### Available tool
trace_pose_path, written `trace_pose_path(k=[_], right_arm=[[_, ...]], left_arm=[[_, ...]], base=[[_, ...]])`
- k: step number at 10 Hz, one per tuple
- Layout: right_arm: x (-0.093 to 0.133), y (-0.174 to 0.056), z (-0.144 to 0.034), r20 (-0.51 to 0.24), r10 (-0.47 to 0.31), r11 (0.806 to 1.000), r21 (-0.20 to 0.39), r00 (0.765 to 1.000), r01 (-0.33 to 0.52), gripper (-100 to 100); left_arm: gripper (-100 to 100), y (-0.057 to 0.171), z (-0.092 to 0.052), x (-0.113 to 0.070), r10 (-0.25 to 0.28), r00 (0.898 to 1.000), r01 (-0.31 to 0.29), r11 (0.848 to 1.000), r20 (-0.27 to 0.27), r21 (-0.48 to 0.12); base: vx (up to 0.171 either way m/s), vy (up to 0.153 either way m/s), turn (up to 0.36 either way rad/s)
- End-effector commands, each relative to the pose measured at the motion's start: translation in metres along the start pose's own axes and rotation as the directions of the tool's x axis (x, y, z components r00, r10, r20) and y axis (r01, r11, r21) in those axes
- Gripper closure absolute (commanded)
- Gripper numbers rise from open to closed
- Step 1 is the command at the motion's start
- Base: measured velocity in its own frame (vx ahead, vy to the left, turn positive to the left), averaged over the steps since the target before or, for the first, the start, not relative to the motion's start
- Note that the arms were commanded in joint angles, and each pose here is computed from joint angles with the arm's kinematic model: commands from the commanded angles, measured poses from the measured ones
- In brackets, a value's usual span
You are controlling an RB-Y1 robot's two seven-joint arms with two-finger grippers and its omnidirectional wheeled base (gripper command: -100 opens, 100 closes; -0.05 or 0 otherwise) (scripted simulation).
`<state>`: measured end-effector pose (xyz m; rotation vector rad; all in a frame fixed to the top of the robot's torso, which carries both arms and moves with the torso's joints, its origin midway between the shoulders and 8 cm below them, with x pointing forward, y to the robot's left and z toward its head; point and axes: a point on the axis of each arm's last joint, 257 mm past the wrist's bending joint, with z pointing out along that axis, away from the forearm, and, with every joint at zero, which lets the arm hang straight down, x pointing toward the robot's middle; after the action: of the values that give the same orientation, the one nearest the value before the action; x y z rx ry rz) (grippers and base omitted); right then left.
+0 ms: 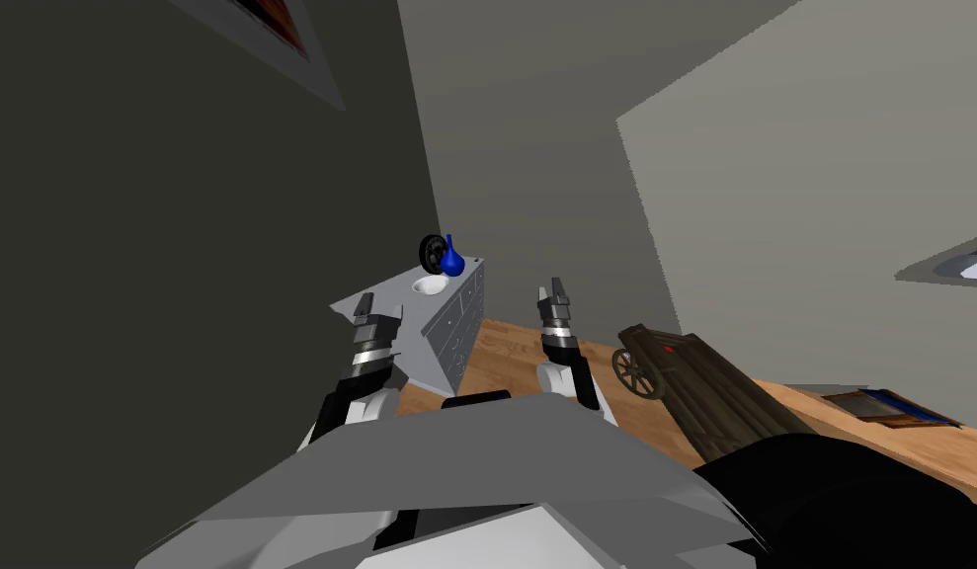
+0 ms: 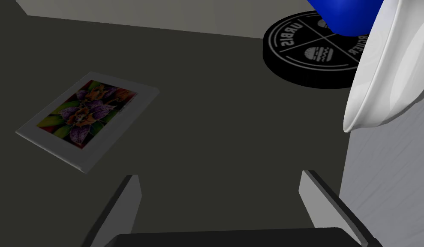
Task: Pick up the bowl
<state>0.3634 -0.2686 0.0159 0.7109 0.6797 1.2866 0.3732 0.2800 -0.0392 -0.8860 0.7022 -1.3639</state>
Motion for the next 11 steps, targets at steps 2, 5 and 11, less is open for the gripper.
trace_pose_path(k=[2, 5, 11], right_arm=[[0.0, 0.0, 0.0, 0.0, 0.0, 1.0, 0.0, 1.0, 0.0, 0], [0.0, 0.0, 0.0, 0.0, 0.0, 1.0, 0.0, 1.0, 0.0, 0], [0.0, 0.0, 0.0, 0.0, 0.0, 1.0, 0.0, 1.0, 0.0, 0]], left_arm=[[-100, 0.008, 0.016, 0.001, 0.038, 0.998, -0.038, 0.999, -0.042, -0.022], [-100, 0.015, 0.033, -0.001, 0.068, 0.996, -0.07, 0.997, -0.063, -0.042], [-100, 0.026, 0.079, -0.017, 0.137, 0.988, -0.142, 0.986, -0.066, -0.083]], base=[[-0.046, 0.015, -0.008], [-0.073, 0.027, -0.011], [-0.053, 0.022, -0.015]])
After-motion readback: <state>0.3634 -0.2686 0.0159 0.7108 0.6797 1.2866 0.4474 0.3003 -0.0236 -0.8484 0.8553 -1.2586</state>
